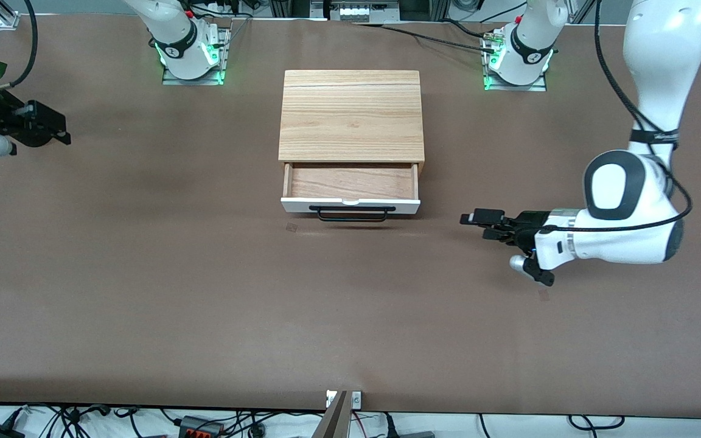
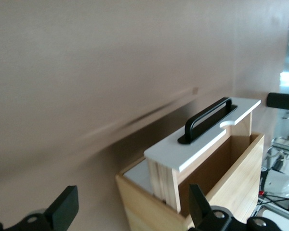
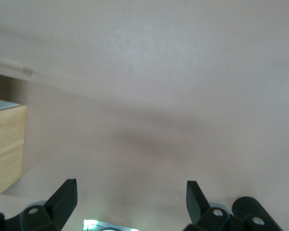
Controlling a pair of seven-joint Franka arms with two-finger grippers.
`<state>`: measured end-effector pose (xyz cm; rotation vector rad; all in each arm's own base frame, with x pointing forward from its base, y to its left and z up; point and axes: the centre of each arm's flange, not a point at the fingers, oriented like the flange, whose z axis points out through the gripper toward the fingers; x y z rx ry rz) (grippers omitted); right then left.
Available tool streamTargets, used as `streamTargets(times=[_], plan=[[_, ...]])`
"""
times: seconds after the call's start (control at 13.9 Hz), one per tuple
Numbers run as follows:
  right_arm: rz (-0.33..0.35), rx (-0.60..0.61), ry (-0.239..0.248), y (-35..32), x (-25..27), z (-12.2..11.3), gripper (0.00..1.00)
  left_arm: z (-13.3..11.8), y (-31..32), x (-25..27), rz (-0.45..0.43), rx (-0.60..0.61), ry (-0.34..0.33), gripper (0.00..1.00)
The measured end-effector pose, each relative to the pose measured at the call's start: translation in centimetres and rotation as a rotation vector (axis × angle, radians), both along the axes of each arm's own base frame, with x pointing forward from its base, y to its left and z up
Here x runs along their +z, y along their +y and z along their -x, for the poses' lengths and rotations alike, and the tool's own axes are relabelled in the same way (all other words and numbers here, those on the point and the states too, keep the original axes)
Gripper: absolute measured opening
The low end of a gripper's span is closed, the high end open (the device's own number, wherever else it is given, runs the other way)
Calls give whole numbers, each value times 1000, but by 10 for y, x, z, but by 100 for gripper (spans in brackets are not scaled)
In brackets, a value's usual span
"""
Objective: Pull top drawer with both arms simultaneously
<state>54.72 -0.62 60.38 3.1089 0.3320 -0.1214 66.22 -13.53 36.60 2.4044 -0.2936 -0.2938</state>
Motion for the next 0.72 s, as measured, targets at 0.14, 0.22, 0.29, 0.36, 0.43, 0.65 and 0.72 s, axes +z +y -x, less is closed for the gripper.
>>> streamTargets(times=[0.14,0.22,0.29,0.36,0.43,0.65,0.72], plan=[[29,-12,-20,-3,6,2,100,1,3,26,-73,1,41,100],[32,-40,-20,-4,6,3,100,2,4,38,-105,8,52,100],[36,-96,-19,-5,5,3,100,3,6,50,-141,18,53,100],[37,-155,-19,-4,4,3,100,5,9,60,-180,24,47,100],[35,-200,-18,-3,3,3,100,8,12,71,-217,27,35,100],[18,-243,-15,0,2,3,100,17,21,106,-327,16,-26,100],[11,-244,-17,0,2,3,100,21,24,117,-355,16,-43,100]])
